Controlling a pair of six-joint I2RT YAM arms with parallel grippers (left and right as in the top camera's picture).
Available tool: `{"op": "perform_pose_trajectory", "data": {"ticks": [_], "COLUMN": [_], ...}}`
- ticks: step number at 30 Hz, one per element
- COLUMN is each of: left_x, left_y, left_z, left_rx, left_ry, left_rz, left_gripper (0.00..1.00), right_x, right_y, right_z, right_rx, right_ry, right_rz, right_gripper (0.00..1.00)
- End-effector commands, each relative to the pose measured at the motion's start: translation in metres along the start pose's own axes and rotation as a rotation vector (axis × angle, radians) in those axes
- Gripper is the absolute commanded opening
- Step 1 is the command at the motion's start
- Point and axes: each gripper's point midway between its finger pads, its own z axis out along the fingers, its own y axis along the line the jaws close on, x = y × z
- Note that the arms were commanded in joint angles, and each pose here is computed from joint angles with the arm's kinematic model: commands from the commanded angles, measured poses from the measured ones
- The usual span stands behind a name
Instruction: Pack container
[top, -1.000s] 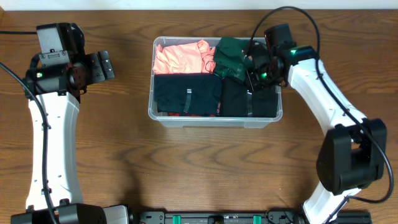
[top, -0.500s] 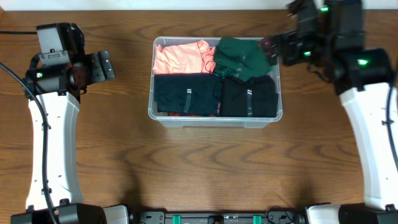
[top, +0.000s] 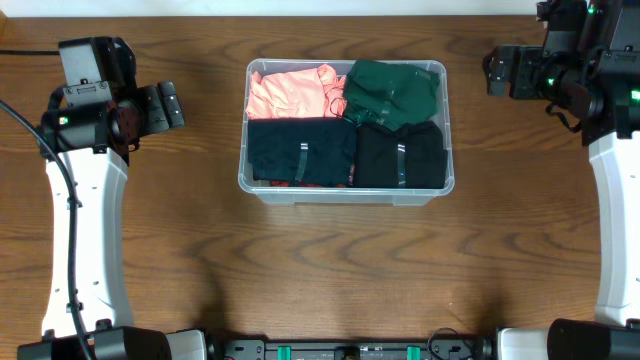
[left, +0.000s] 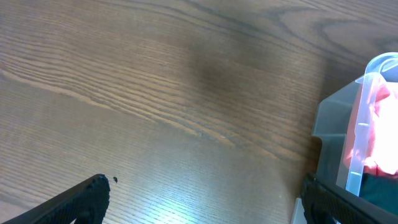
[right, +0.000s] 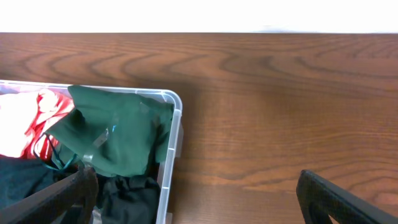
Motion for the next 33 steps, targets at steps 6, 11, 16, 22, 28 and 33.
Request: {"op": "perform_pose_trajectory", "data": {"ticks": [6,11,16,22,28,33], "left_x": [-0.001,-0.01,-0.015,-0.005,0.023,0.034], "left_y": [0.003,-0.011,-0.028,-0.033,-0.035,-0.041], "left_z": [-0.006,-0.047,-0.104,-0.175,-0.216,-0.206], "left_rx": [-0.005,0.03,0.088,0.151,0.276,0.353], "left_ry": [-0.013,-0.119,-0.258,-0.413,-0.528,-0.725], "left_rz": [-0.013,0.011,0.044,0.061,-0.028,-0.03], "left_gripper": [0.98,0.98,0.98,0.98,0.98,0.98], "right_x": [0.002,0.002,0.002,0.002,0.002,0.002], "right_y": [-0.002,-0.002,-0.002,-0.002,-0.002,-0.002], "right_z": [0.003,0.003,0.003,0.003,0.003,0.003], "right_rx": [0.004,0.004,0.004,0.004,0.004,0.004], "right_ry": [0.011,0.011,0.011,0.011,0.011,0.011], "right_rz": [0.017,0.017,0.017,0.017,0.017,0.017], "right_gripper": [0.99,1.0,0.99,0.99,0.99,0.99]}}
